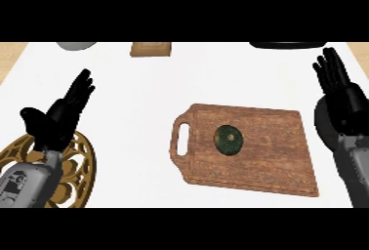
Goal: Pick the squash from the cutting board and place it in the pan
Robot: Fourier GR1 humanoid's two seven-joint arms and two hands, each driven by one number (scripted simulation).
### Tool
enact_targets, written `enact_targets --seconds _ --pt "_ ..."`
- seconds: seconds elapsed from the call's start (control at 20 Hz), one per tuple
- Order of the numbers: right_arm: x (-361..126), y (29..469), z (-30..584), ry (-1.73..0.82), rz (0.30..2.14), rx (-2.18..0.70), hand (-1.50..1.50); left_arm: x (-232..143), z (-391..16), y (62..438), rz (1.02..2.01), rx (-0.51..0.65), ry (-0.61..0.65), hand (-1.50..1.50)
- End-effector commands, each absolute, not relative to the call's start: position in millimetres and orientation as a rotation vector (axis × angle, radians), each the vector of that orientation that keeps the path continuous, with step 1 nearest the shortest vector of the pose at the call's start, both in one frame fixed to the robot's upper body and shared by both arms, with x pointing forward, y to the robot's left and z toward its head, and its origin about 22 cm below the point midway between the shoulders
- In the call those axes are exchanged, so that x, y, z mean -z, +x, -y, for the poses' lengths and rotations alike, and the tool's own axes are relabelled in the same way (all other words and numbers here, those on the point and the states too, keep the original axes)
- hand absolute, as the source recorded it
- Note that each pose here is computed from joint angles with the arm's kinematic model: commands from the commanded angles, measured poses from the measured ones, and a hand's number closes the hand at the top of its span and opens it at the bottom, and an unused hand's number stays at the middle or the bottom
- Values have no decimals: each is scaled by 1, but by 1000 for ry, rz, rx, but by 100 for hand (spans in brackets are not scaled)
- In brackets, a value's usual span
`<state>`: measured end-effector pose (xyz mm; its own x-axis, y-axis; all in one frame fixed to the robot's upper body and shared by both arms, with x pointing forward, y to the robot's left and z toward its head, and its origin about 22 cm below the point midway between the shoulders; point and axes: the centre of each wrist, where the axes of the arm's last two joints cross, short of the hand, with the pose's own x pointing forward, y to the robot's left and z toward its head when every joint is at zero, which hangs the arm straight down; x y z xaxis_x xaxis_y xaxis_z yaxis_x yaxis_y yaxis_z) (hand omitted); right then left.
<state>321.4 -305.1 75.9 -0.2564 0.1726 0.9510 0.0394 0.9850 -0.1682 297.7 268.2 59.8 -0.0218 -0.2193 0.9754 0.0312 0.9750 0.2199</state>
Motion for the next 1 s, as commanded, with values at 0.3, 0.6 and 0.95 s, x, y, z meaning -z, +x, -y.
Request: enact_targets --seconds 0.3,0.6,0.95 --pt "-134 345 255 194 1927 -908 150 -43 -211 282 1692 179 -85 0" --pt "-84 353 317 633 1859 -811 -150 -16 -211 245 1711 135 -94 0" --pt "-118 379 313 485 1902 -1081 -150 -15 -192 247 1701 121 -70 0"
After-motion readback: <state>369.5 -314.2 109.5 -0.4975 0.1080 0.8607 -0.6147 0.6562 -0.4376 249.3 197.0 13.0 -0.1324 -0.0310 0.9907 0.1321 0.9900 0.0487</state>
